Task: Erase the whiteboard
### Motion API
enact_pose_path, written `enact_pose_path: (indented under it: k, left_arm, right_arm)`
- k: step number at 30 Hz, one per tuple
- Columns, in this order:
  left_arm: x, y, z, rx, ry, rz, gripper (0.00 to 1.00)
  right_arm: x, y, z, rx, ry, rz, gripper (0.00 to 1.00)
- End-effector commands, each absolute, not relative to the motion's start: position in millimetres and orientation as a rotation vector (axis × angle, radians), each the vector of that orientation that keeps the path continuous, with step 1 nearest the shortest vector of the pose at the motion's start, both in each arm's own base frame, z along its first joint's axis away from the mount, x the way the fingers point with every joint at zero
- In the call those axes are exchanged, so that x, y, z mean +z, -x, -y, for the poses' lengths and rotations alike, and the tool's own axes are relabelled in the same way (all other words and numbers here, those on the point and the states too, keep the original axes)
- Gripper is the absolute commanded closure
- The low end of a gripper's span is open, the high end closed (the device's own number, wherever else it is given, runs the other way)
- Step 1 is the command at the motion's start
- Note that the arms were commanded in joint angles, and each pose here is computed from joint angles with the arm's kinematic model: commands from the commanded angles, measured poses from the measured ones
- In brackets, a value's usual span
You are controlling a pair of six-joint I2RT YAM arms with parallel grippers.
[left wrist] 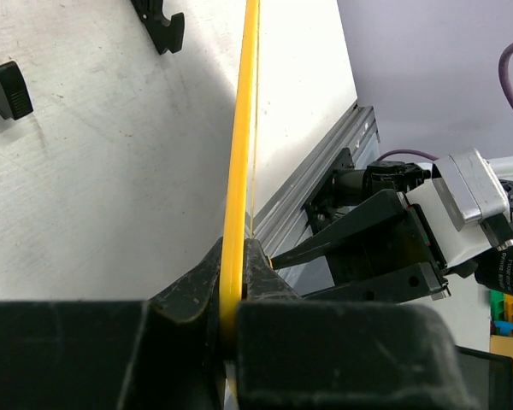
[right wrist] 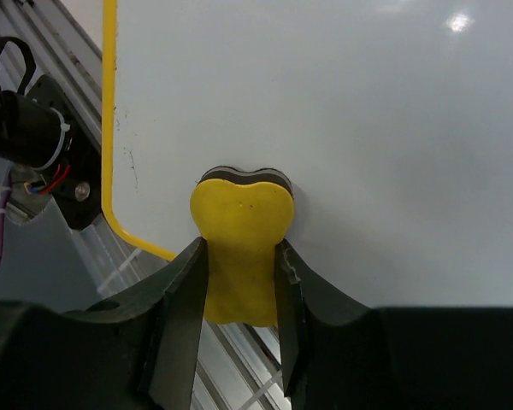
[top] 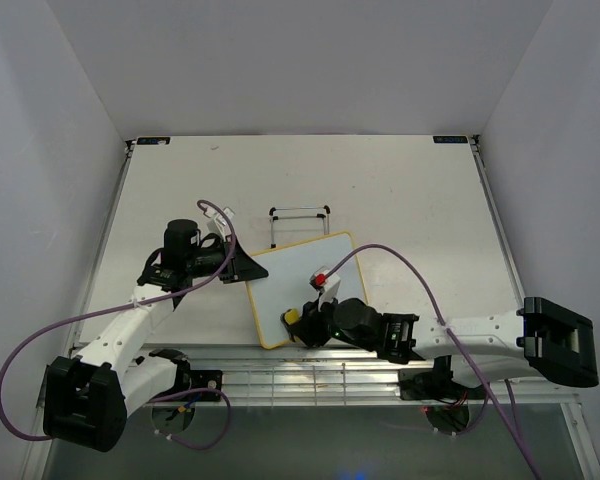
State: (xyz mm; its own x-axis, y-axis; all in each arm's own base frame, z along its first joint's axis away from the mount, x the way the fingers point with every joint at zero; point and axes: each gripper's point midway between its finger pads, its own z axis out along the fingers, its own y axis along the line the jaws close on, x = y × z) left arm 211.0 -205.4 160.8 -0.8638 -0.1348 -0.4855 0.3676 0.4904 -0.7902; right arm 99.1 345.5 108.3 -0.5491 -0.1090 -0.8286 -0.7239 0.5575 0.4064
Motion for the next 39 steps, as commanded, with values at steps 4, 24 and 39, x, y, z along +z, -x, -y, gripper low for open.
enact_pose_path:
  k: [4, 24, 39]
  left_arm:
    - [154, -202, 208, -1.336, -0.223, -2.298, 1.00]
    - [146, -202, 209, -1.333, -0.208, -2.336, 1.00]
    - [144, -203, 208, -1.322, -0.197, -2.351, 1.00]
  right_arm:
    - [83, -141, -291, 0.696, 0.374, -2.063, 0.87]
    - [98, -152, -264, 0.988, 0.304, -1.956, 0.87]
    - [157, -90, -396, 1.046, 0.391, -1.886, 0.89]
